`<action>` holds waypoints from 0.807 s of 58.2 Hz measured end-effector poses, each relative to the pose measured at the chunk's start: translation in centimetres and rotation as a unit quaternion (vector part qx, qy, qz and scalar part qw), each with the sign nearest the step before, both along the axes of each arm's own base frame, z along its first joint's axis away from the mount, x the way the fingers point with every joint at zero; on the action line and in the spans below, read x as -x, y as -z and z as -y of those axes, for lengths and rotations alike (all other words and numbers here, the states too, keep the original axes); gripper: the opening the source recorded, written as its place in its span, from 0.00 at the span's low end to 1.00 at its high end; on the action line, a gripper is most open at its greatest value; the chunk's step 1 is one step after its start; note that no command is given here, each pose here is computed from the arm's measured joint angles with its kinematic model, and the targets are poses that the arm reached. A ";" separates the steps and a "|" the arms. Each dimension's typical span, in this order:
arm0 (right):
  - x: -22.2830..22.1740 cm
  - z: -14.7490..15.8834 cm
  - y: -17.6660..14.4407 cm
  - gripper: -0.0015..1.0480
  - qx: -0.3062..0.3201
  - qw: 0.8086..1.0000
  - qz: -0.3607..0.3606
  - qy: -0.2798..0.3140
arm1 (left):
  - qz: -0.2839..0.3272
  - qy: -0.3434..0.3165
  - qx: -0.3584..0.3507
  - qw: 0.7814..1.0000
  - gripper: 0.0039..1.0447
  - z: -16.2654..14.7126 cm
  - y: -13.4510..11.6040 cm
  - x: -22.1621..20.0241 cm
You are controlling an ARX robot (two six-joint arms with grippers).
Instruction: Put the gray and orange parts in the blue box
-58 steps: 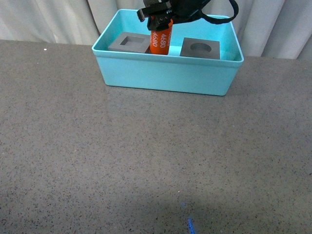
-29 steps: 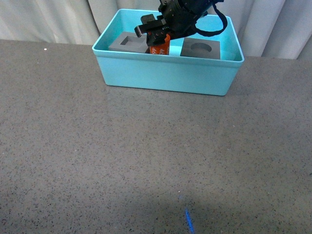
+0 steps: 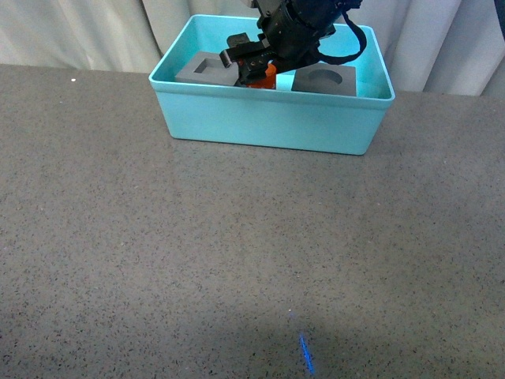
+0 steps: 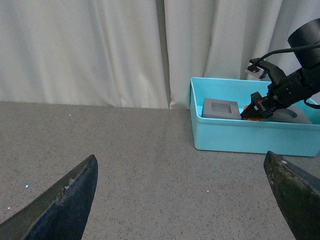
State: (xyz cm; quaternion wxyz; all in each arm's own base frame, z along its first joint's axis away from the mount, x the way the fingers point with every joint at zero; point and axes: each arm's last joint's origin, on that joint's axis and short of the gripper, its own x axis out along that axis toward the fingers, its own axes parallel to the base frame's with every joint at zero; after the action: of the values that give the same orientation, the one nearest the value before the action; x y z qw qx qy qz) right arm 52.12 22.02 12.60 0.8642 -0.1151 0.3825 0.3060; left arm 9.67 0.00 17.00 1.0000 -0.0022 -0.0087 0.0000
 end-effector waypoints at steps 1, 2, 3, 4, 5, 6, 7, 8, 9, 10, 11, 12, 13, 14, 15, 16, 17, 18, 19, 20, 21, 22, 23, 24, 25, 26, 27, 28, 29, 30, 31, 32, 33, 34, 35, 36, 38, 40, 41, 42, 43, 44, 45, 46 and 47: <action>0.0 0.0 0.1 0.59 -0.002 1.000 0.000 -0.001 | 0.000 0.000 0.000 1.000 0.94 0.0 0.0 0.0; 0.0 0.0 0.1 0.63 -0.003 1.000 0.000 -0.002 | 0.000 0.000 0.000 1.000 0.94 0.0 0.0 0.0; 0.0 0.0 0.2 0.65 -0.003 1.000 0.000 -0.001 | 0.000 0.000 0.000 1.000 0.94 0.0 0.0 0.0; 0.0 0.0 0.2 0.69 -0.004 1.000 0.000 -0.001 | 0.000 0.000 0.000 1.000 0.94 0.0 0.0 0.0; 0.1 0.0 0.3 0.73 -0.005 1.000 0.000 0.000 | 0.000 0.000 0.000 1.000 0.94 0.0 0.0 0.0; 0.1 0.0 0.3 0.76 -0.006 1.000 0.000 0.001 | 0.000 0.000 0.000 1.000 0.94 0.0 0.0 0.0; 0.1 0.1 0.4 0.79 -0.007 1.000 -0.001 0.002 | 0.000 0.000 0.000 1.000 0.94 0.0 0.0 0.0; 0.1 0.1 0.4 0.82 -0.008 1.000 0.000 0.004 | 0.000 0.000 0.000 1.000 0.94 0.0 0.0 0.0; 0.1 0.2 0.3 0.85 -0.010 1.000 0.000 0.006 | 0.000 0.000 0.000 1.000 0.94 0.0 0.0 0.0; 0.2 0.2 0.2 0.87 -0.011 1.000 0.001 0.007 | 0.000 0.000 0.000 1.000 0.94 0.0 0.0 0.0; 0.2 0.3 0.2 0.90 -0.012 1.000 0.002 0.008 | 0.000 0.000 0.000 1.000 0.94 0.0 0.0 0.0; 0.2 0.4 0.1 0.92 -0.013 1.000 0.002 0.010 | 0.000 0.000 0.000 1.000 0.94 0.0 0.0 0.0; 0.2 0.5 0.0 0.92 -0.014 1.000 0.003 0.011 | 0.000 0.000 0.000 1.000 0.94 0.0 0.0 0.0; 0.3 0.6 -0.3 0.92 -0.015 1.000 0.007 0.014 | 0.000 0.000 0.000 1.000 0.94 0.0 0.0 0.0; 0.3 0.7 -0.4 0.90 -0.017 1.000 0.010 0.015 | 0.000 0.000 0.000 1.000 0.94 0.0 0.0 0.0; 0.3 0.9 -0.8 0.90 -0.019 1.000 0.015 0.016 | 0.000 0.000 0.000 1.000 0.94 0.0 0.0 0.0; 0.3 1.0 -1.0 0.90 -0.021 0.999 0.020 0.018 | 0.000 0.000 0.000 1.000 0.94 0.0 0.0 0.0; 0.4 1.1 -1.3 0.90 -0.023 0.999 0.023 0.018 | 0.000 0.000 0.000 1.000 0.94 0.0 0.0 0.0; 0.5 1.2 -1.7 0.91 -0.025 0.999 0.030 0.020 | 0.000 0.000 0.000 1.000 0.94 0.0 0.0 0.0; 0.5 1.3 -2.0 0.91 -0.027 0.999 0.034 0.020 | 0.000 0.000 0.000 1.000 0.94 0.0 0.0 0.0; 0.6 1.4 -2.2 0.91 -0.029 0.999 0.038 0.021 | 0.000 0.000 0.000 1.000 0.94 0.0 0.0 0.0; 0.7 1.6 -2.6 0.91 -0.033 0.998 0.041 0.022 | 0.000 0.000 0.000 1.000 0.94 0.0 0.0 0.0; 0.8 1.7 -3.0 0.91 -0.035 0.998 0.046 0.022 | 0.000 0.000 0.000 1.000 0.94 0.0 0.0 0.0; 0.9 1.8 -3.3 0.91 -0.036 0.998 0.050 0.023 | 0.000 0.000 0.000 1.000 0.94 0.0 0.0 0.0; 1.1 2.1 -3.9 0.91 -0.039 0.997 0.057 0.026 | 0.000 0.000 0.000 1.000 0.94 0.0 0.0 0.0; 1.2 2.2 -4.3 0.91 -0.040 0.997 0.062 0.028 | 0.000 0.000 0.000 1.000 0.94 0.0 0.0 0.0; 1.5 2.5 -5.0 0.91 -0.045 0.996 0.072 0.030 | 0.000 0.000 0.000 1.000 0.94 0.0 0.0 0.0; 1.6 2.6 -5.4 0.91 -0.049 0.995 0.078 0.031 | 0.000 0.000 0.000 1.000 0.94 0.0 0.0 0.0; 1.7 2.7 -5.7 0.91 -0.051 0.995 0.082 0.032 | 0.000 0.000 0.000 1.000 0.94 0.0 0.0 0.0; 1.9 2.8 -6.0 0.91 -0.053 0.994 0.087 0.033 | 0.000 0.000 0.000 1.000 0.94 0.0 0.0 0.0; 2.0 2.9 -6.2 0.91 -0.053 0.994 0.091 0.034 | 0.000 0.000 0.000 1.000 0.94 0.0 0.0 0.0; 2.3 3.1 -6.6 0.91 -0.055 0.993 0.098 0.035 | 0.000 0.000 0.000 1.000 0.94 0.0 0.0 0.0; 2.6 3.3 -7.2 0.91 -0.055 0.992 0.107 0.038 | 0.000 0.000 0.000 1.000 0.94 0.0 0.0 0.0; 2.9 3.5 -7.4 0.91 -0.054 0.991 0.113 0.039 | 0.000 0.000 0.000 1.000 0.94 0.0 0.0 0.0; 3.2 3.7 -7.9 0.91 -0.054 0.990 0.123 0.040 | 0.000 0.000 0.000 1.000 0.94 0.0 0.0 0.0; 3.3 3.7 -8.0 0.91 -0.054 0.990 0.125 0.040 | 0.000 0.000 0.000 1.000 0.94 0.0 0.0 0.0; 3.8 4.1 -8.4 0.91 -0.055 0.988 0.135 0.041 | 0.000 0.000 0.000 1.000 0.94 0.0 0.0 0.0; 4.4 4.4 -8.9 0.91 -0.056 0.988 0.138 0.043 | 0.000 0.000 0.000 1.000 0.94 0.0 0.0 0.0; 4.9 4.7 -9.1 0.91 -0.056 0.987 0.142 0.046 | 0.000 0.000 0.000 1.000 0.94 0.0 0.0 0.0; 5.1 4.8 -9.2 0.91 -0.056 0.987 0.144 0.047 | 0.000 0.000 0.000 1.000 0.94 0.0 0.0 0.0; 5.4 5.1 -9.4 0.91 -0.057 0.986 0.148 0.050 | 0.000 0.000 0.000 1.000 0.94 0.0 0.0 0.0; 5.7 5.3 -9.6 0.91 -0.059 0.986 0.150 0.052 | 0.000 0.000 0.000 1.000 0.94 0.0 0.0 0.0; 5.9 5.5 -9.6 0.91 -0.059 0.985 0.151 0.053 | 0.000 0.000 0.000 1.000 0.94 0.0 0.0 0.0; 6.3 5.8 -9.8 0.91 -0.061 0.985 0.154 0.057 | 0.000 0.000 0.000 1.000 0.94 0.0 0.0 0.0; 6.7 6.1 -9.9 0.91 -0.061 0.983 0.159 0.063 | 0.000 0.000 0.000 1.000 0.94 0.0 0.0 0.0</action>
State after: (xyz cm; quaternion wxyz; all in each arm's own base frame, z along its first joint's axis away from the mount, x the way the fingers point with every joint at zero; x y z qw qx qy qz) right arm 45.45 15.95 22.51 0.9369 -0.0845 0.2277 0.2514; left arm 9.67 0.00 17.00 1.0000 -0.0022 -0.0087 0.0000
